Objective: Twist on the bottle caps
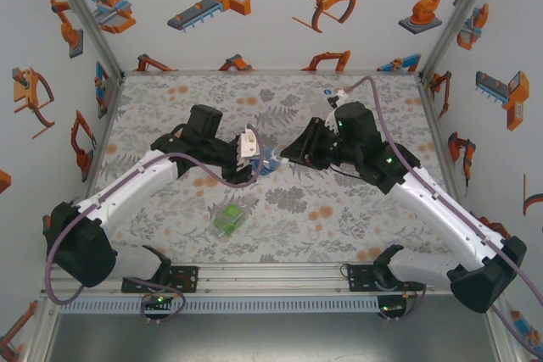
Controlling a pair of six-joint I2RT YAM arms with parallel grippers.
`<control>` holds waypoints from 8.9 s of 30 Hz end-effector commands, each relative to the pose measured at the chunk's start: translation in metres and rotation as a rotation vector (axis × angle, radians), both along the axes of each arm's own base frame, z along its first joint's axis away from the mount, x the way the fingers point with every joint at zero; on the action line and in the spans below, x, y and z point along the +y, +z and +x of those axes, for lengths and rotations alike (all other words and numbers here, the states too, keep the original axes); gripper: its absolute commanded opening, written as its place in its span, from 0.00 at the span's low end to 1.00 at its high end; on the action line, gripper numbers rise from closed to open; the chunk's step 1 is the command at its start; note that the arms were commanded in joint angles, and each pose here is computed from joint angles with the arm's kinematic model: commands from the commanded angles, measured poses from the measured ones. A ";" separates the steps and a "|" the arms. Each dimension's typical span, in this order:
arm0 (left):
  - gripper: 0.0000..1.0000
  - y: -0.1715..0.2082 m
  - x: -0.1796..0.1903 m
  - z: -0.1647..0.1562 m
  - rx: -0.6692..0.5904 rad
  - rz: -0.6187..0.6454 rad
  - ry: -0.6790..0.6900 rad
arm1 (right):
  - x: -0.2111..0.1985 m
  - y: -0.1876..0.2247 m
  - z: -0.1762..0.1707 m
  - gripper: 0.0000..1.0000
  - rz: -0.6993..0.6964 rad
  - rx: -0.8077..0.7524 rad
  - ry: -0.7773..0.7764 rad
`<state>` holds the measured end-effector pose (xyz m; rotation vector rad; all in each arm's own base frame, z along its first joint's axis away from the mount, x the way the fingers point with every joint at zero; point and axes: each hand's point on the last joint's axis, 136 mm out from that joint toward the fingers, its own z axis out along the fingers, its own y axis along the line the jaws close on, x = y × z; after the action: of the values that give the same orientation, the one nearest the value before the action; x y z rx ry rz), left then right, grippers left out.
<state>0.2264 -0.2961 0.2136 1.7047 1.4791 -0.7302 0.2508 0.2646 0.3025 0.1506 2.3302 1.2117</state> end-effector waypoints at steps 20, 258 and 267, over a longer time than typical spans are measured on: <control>0.00 -0.049 -0.005 0.003 0.148 0.183 -0.001 | 0.003 -0.038 0.014 0.34 -0.027 -0.025 -0.028; 0.00 -0.004 -0.014 -0.041 0.066 0.015 -0.189 | -0.017 0.030 -0.016 0.81 -0.220 -0.514 0.313; 0.00 -0.003 -0.014 -0.042 0.064 0.013 -0.193 | 0.002 0.037 -0.066 0.64 -0.227 -0.947 0.775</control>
<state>0.1904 -0.3071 0.1885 1.8806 1.4607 -0.8614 0.2116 0.2614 0.3305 -0.9155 1.8808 0.9999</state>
